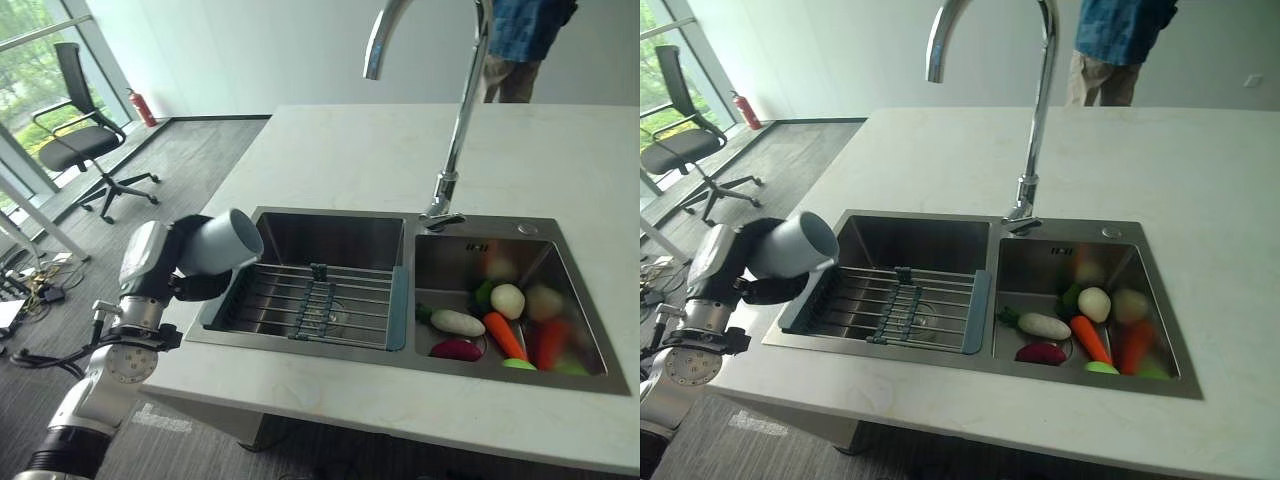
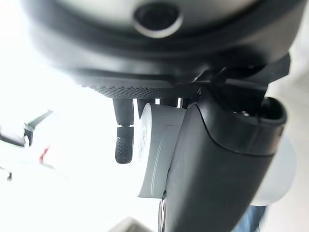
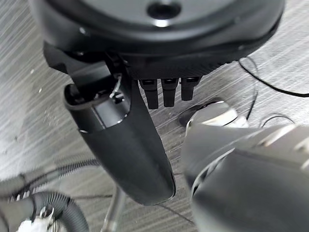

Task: Place the dishes in the dishwasher.

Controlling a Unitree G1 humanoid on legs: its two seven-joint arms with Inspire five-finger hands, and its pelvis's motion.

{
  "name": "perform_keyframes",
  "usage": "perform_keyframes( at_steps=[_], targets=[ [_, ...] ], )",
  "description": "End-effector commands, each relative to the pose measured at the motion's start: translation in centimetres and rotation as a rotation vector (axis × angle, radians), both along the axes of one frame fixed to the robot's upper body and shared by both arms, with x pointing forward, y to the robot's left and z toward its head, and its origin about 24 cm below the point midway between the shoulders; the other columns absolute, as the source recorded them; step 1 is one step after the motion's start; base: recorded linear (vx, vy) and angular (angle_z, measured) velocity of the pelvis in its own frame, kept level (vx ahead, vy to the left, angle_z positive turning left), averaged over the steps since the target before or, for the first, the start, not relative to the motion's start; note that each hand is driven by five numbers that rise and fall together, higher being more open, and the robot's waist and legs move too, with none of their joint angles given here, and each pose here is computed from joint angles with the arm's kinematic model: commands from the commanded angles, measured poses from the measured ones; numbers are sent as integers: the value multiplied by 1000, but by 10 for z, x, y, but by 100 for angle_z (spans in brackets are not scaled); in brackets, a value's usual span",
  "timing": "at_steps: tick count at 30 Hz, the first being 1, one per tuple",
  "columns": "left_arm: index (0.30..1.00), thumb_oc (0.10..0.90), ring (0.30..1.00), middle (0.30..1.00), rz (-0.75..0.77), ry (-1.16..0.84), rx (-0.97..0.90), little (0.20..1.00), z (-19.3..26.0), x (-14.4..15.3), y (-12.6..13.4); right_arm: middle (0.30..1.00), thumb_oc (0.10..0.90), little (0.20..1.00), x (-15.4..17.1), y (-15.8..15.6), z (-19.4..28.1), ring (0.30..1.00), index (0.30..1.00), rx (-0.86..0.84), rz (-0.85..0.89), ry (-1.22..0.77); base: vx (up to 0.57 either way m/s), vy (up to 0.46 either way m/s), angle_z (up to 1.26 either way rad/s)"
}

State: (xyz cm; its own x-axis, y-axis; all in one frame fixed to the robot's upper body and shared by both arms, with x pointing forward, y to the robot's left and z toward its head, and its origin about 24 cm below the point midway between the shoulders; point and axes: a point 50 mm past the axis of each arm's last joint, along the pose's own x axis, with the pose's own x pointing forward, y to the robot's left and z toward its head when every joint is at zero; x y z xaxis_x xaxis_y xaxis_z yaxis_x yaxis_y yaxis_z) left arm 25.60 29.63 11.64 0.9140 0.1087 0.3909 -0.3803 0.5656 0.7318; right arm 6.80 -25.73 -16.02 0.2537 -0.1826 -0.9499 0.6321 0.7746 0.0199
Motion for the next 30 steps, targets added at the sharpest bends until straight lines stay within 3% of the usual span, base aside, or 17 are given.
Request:
perform_keyframes(
  at_steps=[1,5,10,14,22,26,30],
  targets=[
    [300,400,300,300,3,-495,-53,300,77,0,-4,900,800,900,22,2,4,900,900,-18,47,-51,-13,-30,21],
    [300,400,300,300,53,-621,-271,300,73,-14,3,900,800,900,25,8,3,900,900,-5,130,-40,-17,-30,12],
    [300,400,300,300,154,-716,-417,300,68,-33,17,900,800,900,23,13,2,900,900,13,295,-29,-62,-95,8],
    [300,400,300,300,143,-660,-472,300,54,-36,15,900,800,900,22,12,3,900,900,15,480,-6,-195,-73,55],
    [300,400,300,300,-1,-654,-588,300,47,-32,7,900,800,900,24,11,5,900,900,84,424,-70,-230,169,137],
    [300,400,300,300,-89,-626,-613,300,47,-26,0,900,800,900,24,16,3,900,900,48,350,-64,-80,434,141],
    [300,400,300,300,-127,-584,-590,300,52,-20,-5,900,800,900,24,19,1,900,900,12,394,-36,110,499,114]
  ],
)
